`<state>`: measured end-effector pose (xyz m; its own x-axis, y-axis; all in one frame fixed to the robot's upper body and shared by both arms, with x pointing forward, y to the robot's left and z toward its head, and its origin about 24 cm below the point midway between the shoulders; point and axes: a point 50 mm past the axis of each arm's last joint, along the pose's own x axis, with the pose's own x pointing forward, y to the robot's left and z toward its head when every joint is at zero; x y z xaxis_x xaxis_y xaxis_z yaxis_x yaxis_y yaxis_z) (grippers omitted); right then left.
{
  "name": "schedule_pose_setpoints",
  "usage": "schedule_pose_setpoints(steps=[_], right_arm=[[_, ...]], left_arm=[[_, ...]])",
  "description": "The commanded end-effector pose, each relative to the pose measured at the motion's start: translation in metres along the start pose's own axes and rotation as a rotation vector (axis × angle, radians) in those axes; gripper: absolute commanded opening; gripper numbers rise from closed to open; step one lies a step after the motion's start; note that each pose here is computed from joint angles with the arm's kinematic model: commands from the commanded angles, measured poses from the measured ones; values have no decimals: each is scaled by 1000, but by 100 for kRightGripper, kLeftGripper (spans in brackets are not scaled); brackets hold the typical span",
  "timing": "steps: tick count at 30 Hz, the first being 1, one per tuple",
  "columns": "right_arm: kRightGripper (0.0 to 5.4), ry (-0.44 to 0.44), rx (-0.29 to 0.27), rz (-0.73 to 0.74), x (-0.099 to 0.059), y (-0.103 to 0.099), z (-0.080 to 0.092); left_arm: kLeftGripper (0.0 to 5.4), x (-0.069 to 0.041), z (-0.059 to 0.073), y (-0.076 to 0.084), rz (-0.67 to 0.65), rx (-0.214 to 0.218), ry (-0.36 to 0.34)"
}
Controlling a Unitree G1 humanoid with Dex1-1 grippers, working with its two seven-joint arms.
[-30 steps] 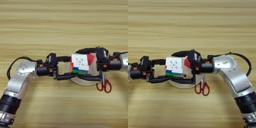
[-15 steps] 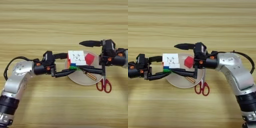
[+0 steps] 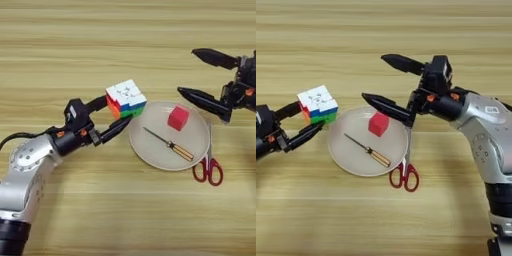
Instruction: Move the objects on the table
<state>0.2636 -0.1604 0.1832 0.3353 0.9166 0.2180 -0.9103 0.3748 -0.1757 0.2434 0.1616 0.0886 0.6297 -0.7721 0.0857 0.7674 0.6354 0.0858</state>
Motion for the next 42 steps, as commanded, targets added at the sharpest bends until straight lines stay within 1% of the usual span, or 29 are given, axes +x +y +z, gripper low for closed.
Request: schedule_pose_setpoints(steps=[1, 3, 6, 10, 12, 16, 21, 28, 37, 42], right_arm=[[540, -13, -26, -50, 0, -8, 6], [540, -18, -28, -68, 0, -10, 8], [540, -25, -35, -97, 0, -15, 10], [540, -27, -46, -114, 0, -18, 13], [540, -29, -50, -116, 0, -19, 15], [540, -32, -59, -112, 3, -19, 17], [540, -35, -64, -109, 4, -18, 19], [540, -39, -68, -106, 4, -18, 20], [540, -40, -72, -103, 4, -18, 22], [540, -41, -73, -103, 4, -18, 22]], left_arm=[[330, -6, -3, 6, 124, 9, 62], [330, -6, -7, 9, 172, 2, 87], [330, -10, -16, 9, 213, -25, 123], [330, -13, -27, -3, 211, -72, 174], [330, -14, -30, -7, 210, -86, 193], [330, -15, -38, -10, 214, -110, 241], [330, -15, -43, -11, 208, -116, 285], [330, -14, -45, -10, 219, -119, 296], [330, -16, -51, -10, 226, -123, 340], [330, -17, -54, -10, 225, -126, 352]])
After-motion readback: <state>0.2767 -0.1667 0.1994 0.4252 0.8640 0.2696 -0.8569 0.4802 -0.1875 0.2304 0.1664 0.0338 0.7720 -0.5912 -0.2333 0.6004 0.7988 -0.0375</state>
